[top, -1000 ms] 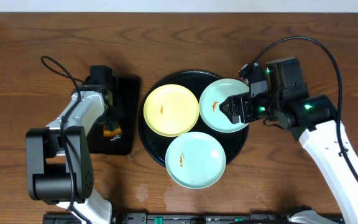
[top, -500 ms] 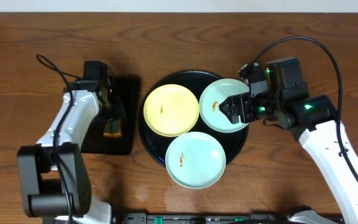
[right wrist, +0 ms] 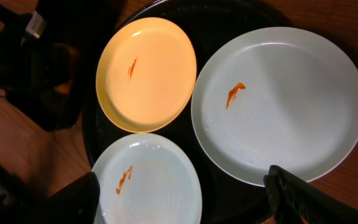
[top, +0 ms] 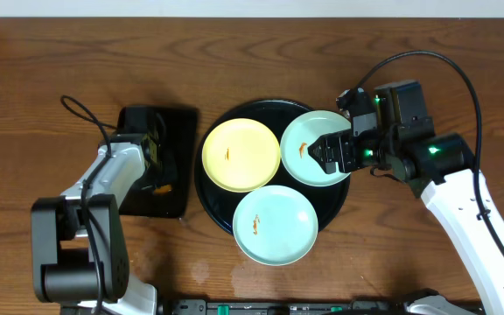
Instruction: Clean dirty plates on tray and stack at the side
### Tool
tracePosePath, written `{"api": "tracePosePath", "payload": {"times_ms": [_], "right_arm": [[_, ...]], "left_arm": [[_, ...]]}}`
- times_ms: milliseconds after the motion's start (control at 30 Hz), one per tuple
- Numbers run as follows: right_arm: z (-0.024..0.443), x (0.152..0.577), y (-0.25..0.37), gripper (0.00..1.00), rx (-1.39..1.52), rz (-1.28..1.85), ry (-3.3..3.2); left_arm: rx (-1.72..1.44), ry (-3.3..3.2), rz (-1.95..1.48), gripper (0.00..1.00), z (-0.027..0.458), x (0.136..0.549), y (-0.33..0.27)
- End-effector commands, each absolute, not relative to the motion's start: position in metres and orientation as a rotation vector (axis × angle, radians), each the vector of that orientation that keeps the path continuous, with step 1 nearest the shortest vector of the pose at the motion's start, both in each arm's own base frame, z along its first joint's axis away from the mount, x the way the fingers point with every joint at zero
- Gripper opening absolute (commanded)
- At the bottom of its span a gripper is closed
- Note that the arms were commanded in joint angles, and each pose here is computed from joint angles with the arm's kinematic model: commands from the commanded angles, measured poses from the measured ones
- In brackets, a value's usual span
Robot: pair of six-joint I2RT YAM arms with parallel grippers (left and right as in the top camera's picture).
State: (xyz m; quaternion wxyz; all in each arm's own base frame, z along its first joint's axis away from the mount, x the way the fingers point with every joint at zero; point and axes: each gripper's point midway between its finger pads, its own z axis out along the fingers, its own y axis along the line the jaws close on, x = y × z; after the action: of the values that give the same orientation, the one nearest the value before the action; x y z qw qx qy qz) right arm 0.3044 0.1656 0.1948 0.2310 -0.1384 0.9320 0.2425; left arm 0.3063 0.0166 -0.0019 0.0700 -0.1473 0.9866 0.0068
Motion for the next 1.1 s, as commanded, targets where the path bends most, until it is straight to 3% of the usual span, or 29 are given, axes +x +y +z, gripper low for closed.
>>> {"api": "tracePosePath", "payload": {"times_ms": [0, 233, 367, 567, 900, 1067], "right_arm": [[0.204, 0.306, 0.171, 0.84, -0.388, 0.678, 2.538], [0.199, 0.317, 0.170, 0.77, -0.370, 0.647, 2.507], [0.184, 0.325, 0.179, 0.50, -0.293, 0.684, 2.545], [0.133, 0.321, 0.221, 0.36, -0.327, 0.756, 2.684], [0.078, 0.344, 0.245, 0.35, -0.110, 0.792, 2.771], [0.072, 0.362, 0.264, 0.38, -0.427, 0.765, 2.616]], "left_arm": [[-0.450, 3.024, -0.004, 0.08, -0.018, 0.291, 0.012], [-0.412, 3.003, -0.020, 0.07, 0.022, 0.307, 0.011], [-0.402, 2.955, -0.067, 0.07, 0.064, 0.318, 0.007], [-0.345, 2.837, -0.245, 0.07, 0.112, 0.326, -0.015], [-0.152, 2.768, -0.527, 0.07, 0.144, 0.320, -0.076], [-0.043, 2.755, -0.547, 0.07, 0.146, 0.320, -0.101]]}}
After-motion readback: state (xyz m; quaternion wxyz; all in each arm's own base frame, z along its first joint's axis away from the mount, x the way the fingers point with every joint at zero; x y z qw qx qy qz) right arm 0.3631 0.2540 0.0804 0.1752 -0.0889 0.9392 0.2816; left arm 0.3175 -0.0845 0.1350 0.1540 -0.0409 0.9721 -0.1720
